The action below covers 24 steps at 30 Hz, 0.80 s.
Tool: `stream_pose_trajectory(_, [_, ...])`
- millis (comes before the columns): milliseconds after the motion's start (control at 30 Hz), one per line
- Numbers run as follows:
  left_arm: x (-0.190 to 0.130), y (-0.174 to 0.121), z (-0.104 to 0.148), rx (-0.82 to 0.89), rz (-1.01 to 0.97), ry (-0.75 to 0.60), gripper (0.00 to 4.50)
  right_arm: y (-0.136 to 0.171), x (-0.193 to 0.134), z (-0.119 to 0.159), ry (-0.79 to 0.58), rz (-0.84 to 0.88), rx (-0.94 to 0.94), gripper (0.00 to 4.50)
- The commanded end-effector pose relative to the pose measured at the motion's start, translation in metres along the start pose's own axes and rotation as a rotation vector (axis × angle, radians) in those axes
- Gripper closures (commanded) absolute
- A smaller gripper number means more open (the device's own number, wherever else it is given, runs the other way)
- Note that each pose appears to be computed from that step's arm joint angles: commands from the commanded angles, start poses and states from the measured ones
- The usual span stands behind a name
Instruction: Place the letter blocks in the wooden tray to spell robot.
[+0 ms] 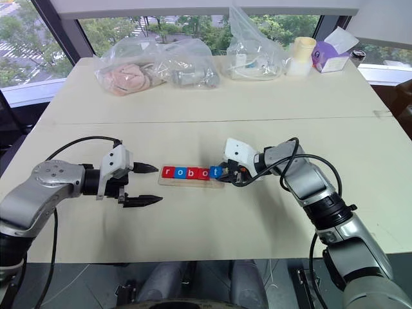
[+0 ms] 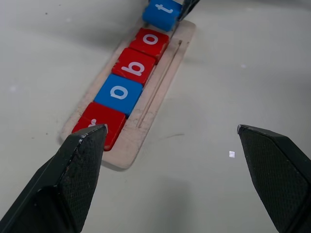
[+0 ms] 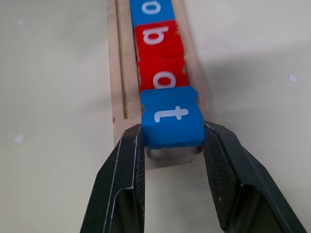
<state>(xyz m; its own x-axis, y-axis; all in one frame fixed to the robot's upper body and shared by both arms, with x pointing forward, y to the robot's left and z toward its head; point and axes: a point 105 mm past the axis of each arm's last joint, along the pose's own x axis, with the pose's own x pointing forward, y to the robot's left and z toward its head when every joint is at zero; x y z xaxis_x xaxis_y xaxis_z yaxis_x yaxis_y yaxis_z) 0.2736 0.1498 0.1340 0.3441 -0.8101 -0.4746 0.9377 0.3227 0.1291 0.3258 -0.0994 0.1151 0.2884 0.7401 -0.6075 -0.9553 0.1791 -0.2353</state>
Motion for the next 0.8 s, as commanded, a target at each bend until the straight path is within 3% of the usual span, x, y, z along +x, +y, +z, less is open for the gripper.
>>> stream_pose_trajectory(33, [-0.004,0.001,0.01,0.033,0.02,-0.028,0.0,-0.003,-0.002,0.01,-0.021,-0.003,-0.048,3.4])
stream_pose_trajectory(167, [-0.004,0.001,0.009,0.031,0.022,-0.029,0.0,-0.005,0.0,0.008,-0.021,-0.008,-0.047,3.4])
stream_pose_trajectory(400, [-0.003,0.002,0.01,0.029,0.022,-0.034,0.0,-0.012,0.001,0.015,-0.041,-0.05,-0.065,0.03])
stream_pose_trajectory(800, [0.003,0.004,0.009,0.032,0.017,-0.044,0.0,-0.013,-0.008,0.019,-0.082,-0.071,-0.018,0.03])
